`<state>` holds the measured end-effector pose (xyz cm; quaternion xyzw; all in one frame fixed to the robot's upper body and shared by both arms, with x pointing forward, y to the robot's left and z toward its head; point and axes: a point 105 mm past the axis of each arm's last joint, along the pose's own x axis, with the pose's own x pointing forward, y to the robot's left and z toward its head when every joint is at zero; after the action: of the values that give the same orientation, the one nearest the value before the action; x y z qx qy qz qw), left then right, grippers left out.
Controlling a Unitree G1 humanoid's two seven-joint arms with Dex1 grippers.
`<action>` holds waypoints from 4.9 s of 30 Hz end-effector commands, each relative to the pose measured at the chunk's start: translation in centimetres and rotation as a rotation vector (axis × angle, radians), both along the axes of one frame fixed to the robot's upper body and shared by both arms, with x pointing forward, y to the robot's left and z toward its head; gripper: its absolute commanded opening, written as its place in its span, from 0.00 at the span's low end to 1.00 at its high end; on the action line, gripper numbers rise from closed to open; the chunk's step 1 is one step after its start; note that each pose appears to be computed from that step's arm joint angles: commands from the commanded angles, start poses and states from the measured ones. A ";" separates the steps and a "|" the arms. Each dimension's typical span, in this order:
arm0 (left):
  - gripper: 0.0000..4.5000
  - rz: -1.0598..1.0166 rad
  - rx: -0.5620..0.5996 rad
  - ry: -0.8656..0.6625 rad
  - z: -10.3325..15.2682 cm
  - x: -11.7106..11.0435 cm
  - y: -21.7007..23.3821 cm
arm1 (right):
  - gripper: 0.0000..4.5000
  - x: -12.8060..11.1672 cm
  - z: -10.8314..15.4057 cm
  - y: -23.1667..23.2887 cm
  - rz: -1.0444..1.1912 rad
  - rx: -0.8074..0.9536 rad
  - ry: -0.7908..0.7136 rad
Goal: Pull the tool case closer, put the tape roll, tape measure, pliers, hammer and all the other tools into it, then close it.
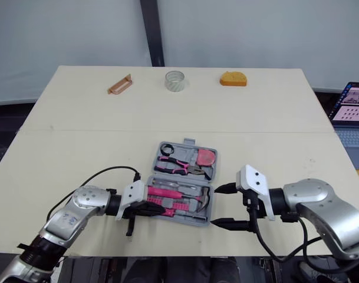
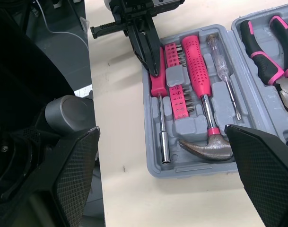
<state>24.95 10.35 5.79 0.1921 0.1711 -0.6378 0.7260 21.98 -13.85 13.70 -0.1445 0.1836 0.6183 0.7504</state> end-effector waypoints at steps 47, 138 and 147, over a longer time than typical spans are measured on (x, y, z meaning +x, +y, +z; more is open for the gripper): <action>0.01 -0.019 -0.001 0.055 -1.1 -1.0 -0.8 | 1.00 -0.1 0.5 0.2 0.009 0.011 -0.007; 0.75 0.269 -0.148 -0.029 7.4 2.0 5.2 | 1.00 3.3 1.1 -5.5 -0.280 0.096 0.007; 1.00 0.793 -0.038 -0.087 6.2 1.2 19.5 | 1.00 5.5 -1.5 -12.3 -0.601 0.080 -0.050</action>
<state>26.15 27.82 10.40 0.1049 0.2117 -0.3423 0.9094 27.14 -24.78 11.52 -0.0552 0.1945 0.3993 0.8942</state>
